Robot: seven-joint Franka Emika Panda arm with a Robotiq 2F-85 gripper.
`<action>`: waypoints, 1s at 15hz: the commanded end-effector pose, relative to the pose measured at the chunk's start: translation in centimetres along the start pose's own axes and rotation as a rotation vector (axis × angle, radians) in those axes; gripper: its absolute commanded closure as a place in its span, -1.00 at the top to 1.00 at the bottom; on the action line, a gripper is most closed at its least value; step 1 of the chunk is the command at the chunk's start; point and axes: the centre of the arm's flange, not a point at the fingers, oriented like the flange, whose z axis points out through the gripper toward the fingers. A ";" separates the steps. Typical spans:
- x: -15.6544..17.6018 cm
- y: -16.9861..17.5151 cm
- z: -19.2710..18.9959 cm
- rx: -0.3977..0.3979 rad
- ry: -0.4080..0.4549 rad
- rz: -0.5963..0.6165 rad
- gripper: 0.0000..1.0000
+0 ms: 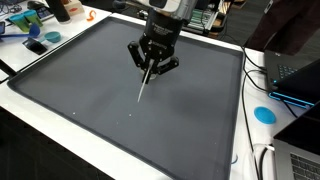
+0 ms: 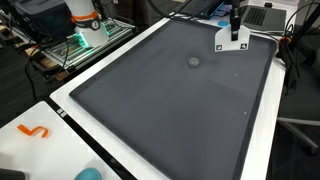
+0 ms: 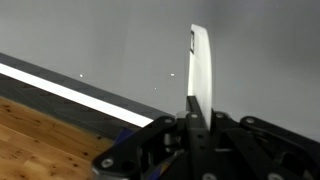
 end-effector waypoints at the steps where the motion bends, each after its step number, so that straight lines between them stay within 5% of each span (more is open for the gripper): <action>1: -1.3 1.4 0.0 0.016 -0.018 0.039 -0.98; 15: -5.3 7.5 -0.9 0.094 -0.007 0.116 -0.98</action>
